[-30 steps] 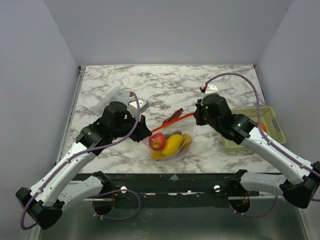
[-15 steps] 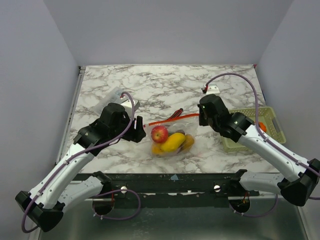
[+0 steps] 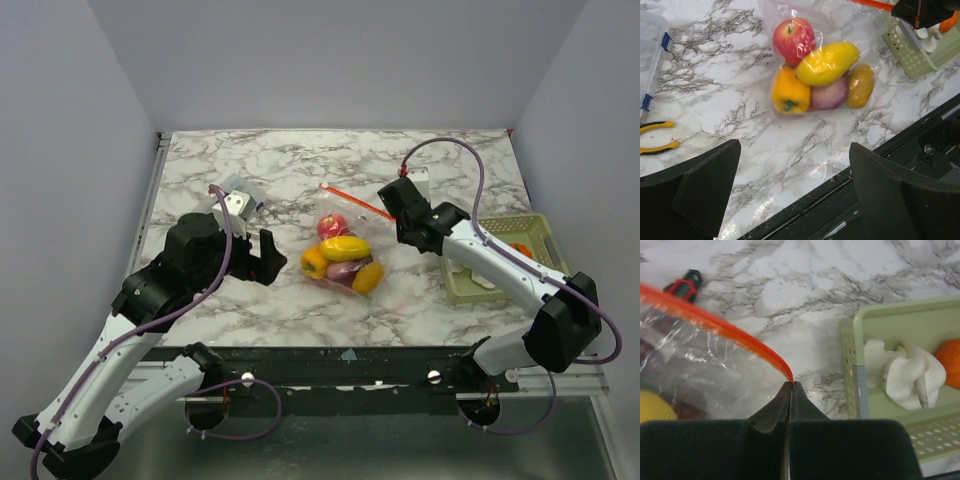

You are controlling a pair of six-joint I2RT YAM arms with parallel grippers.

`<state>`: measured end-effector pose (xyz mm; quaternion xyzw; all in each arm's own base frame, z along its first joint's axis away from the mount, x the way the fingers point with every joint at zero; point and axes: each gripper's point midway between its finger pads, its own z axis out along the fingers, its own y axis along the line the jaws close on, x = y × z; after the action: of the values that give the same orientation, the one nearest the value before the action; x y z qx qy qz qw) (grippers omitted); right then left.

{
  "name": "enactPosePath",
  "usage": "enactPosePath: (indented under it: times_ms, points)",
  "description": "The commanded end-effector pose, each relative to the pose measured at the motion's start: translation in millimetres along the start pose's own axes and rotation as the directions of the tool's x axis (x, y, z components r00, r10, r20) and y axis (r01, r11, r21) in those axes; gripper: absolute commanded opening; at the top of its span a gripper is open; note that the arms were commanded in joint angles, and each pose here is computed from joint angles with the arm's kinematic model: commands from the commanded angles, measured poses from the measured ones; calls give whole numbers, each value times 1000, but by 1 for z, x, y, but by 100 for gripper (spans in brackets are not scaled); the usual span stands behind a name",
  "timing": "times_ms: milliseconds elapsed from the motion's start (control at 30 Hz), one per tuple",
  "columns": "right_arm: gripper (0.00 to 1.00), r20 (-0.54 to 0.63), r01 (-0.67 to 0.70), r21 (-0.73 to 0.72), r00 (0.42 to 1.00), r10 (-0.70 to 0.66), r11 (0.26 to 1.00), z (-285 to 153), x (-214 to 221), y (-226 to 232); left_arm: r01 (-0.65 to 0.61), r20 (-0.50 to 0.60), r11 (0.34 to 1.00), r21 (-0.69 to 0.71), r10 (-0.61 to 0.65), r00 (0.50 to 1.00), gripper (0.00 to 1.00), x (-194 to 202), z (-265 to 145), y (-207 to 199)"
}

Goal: Place the food in the zip-top bag and seal the zipper
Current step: Place the zipper food storage bag at the center of the board.

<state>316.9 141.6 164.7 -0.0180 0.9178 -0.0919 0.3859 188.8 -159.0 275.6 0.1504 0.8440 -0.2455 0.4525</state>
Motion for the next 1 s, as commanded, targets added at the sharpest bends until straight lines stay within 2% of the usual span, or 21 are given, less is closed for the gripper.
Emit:
enactPosePath:
  times_ms: [0, 133, 267, 367, 533, 733, 767, 967]
  points:
    - [0, -68, -5, 141, 998, 15, 990, 0, 30, -49, -6, 18, 1000, -23, 6, 1000, 93, -1, -2, 5]
    - [0, -129, -60, 157, 988, 80, 986, -19, 56, -67, -3, 17, 1000, 6, 2, 1000, 93, -2, 4, 0]
    - [0, -109, -191, 25, 975, 192, 981, -56, 44, -62, 0, 22, 999, 36, 0, 1000, 94, -5, 7, -6]
    - [0, -134, -254, 5, 958, 252, 967, -72, 52, -66, 3, 23, 999, 53, -5, 1000, 94, -6, 6, -9]
    - [0, -180, -376, -88, 917, 356, 922, -83, 81, -56, 5, 26, 999, 50, -6, 1000, 94, -2, 2, -8]
    - [1, -186, -470, -197, 879, 438, 860, -98, 89, -49, 16, 42, 998, 56, -18, 999, 95, -6, -4, -9]
    - [5, -191, -473, -220, 878, 438, 853, -100, 90, -46, 17, 46, 998, 56, -19, 999, 96, -7, -5, -10]
    - [49, -195, -451, -354, 892, 407, 819, -119, 84, -35, 21, 80, 999, 30, -24, 996, 98, -16, -15, -7]
